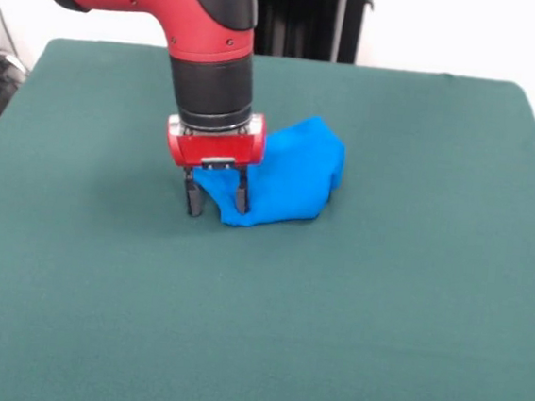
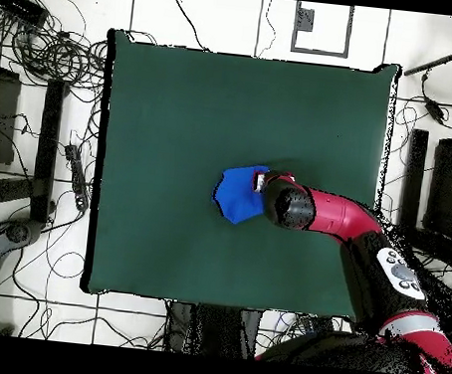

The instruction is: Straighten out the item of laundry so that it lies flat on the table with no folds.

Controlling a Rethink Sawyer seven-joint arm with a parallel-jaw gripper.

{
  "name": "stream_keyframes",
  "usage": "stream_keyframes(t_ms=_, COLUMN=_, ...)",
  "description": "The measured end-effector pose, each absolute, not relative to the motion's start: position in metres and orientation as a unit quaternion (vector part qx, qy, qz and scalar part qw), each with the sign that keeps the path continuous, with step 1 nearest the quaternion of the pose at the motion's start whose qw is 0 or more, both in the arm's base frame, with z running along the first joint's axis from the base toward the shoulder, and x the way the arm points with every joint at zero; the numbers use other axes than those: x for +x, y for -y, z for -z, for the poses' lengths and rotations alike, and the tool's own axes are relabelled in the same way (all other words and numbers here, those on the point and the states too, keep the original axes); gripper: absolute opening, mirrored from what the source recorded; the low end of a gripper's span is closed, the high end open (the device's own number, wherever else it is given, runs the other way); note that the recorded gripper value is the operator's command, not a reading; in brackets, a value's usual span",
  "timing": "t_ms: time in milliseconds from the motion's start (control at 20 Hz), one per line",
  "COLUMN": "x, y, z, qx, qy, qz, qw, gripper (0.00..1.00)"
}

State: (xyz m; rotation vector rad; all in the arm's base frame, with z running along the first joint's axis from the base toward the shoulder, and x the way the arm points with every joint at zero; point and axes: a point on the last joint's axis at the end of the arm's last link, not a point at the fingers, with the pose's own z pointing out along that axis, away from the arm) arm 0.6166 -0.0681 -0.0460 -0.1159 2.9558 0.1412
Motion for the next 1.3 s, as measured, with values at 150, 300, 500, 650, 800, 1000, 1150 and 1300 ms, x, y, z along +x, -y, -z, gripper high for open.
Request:
stream_keyframes(t_ms=150, x=0.617, y=0.068, z=0.046, qx=-0.039, qy=-0.994, qz=-0.048, qw=0.09, gripper=1.0)
stream_keyframes(t_ms=300, x=0.617, y=0.068, z=0.046, qx=-0.038, qy=-0.994, qz=-0.049, qw=0.09, gripper=1.0)
stream_keyframes(t_ms=500, x=0.617, y=0.068, z=0.046, qx=-0.037, qy=-0.994, qz=-0.051, qw=0.091, gripper=1.0)
stream_keyframes(t_ms=650, x=0.616, y=0.068, z=0.045, qx=-0.038, qy=-0.994, qz=-0.051, qw=0.091, gripper=1.0)
stream_keyframes(t_ms=800, x=0.615, y=0.066, z=0.045, qx=-0.039, qy=-0.994, qz=-0.052, qw=0.09, gripper=1.0)
stream_keyframes(t_ms=1000, x=0.611, y=0.059, z=0.043, qx=-0.044, qy=-0.994, qz=-0.054, qw=0.086, gripper=1.0)
stream_keyframes(t_ms=1150, x=0.609, y=0.055, z=0.043, qx=-0.046, qy=-0.994, qz=-0.055, qw=0.085, gripper=1.0)
stream_keyframes(t_ms=1300, x=0.608, y=0.053, z=0.043, qx=-0.048, qy=-0.994, qz=-0.056, qw=0.084, gripper=1.0)
